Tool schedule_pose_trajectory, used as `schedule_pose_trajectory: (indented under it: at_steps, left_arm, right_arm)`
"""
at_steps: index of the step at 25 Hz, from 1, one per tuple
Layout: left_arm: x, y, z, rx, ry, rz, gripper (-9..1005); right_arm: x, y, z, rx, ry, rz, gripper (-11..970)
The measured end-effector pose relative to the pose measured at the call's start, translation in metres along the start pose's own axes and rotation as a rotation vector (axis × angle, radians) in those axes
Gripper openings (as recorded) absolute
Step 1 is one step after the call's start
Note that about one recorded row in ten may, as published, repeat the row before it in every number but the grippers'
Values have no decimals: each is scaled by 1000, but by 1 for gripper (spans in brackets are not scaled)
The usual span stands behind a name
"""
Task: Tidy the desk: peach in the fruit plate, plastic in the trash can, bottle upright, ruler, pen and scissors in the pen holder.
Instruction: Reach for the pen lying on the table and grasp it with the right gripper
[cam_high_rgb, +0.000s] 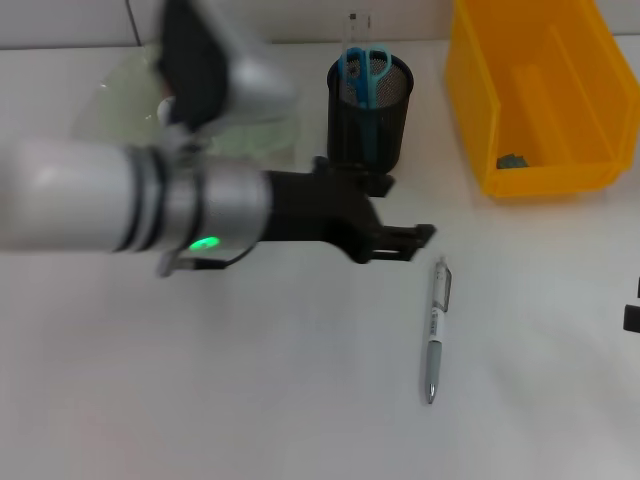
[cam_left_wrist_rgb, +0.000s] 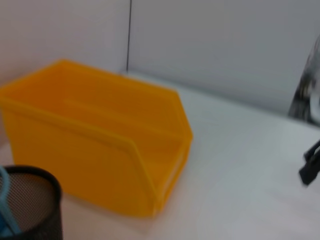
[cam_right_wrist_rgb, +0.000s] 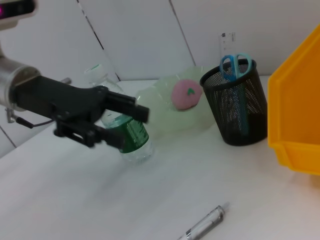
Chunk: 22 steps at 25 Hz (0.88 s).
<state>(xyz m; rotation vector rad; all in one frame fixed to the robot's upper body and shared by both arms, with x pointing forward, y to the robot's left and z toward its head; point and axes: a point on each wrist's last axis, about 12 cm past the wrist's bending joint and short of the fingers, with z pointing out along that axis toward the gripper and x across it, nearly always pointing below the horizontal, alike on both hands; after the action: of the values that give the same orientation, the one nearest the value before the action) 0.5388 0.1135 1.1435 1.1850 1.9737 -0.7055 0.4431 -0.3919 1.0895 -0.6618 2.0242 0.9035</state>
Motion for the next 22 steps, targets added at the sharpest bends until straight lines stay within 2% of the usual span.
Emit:
schedule_pose_trajectory:
  at_steps: [1,3,6,7,9,10,11,12,14,15,16,19,20,21,22]
  left_arm:
    - [18,5,-16,7,-95,-16,735]
    - [38,12,-33,27,-178,-28,735]
    - [49,15,-41,40,-214,-36,735]
    - [87,30,-68,102,-305,-89,735]
    - [108,35,-84,186,-357,-90,735]
    - [108,35,-84,186,-357,-90,735]
    - [128,38,-96,281,-372,-74,735]
    - [135,39,-100,331,-366,-61,735]
    - [144,38,-105,382,-351,-60,734]
    - [149,39,-106,392,-330,-64,734]
    - [149,39,-106,392,-330,-64,734]
    - [154,37,-107,385,-303,-60,734]
    - [156,36,-106,376,-299,-59,734]
    - [156,36,-106,376,-299,-59,734]
    - [157,35,-106,373,-298,-61,734]
  right_arm:
    - [0,0,0,0,0,0,605]
    - [-6,0,3,-8,6,-8,604]
    - [-14,-1,9,-32,5,-18,604]
    - [-18,-1,12,-47,5,-18,604]
    - [-27,-1,18,-82,20,-13,605]
    - [-41,0,26,-125,78,-6,605]
    - [-41,0,26,-125,78,-6,605]
    - [-48,0,29,-138,108,-5,605]
    - [-69,3,40,-164,214,5,605]
    - [-93,7,55,-151,353,29,605]
    - [-93,7,55,-151,353,29,605]
    - [-133,15,78,-55,534,88,606]
    - [-155,22,90,8,589,133,606]
    - [-155,22,90,8,589,133,606]
    - [-167,27,97,36,607,154,605]
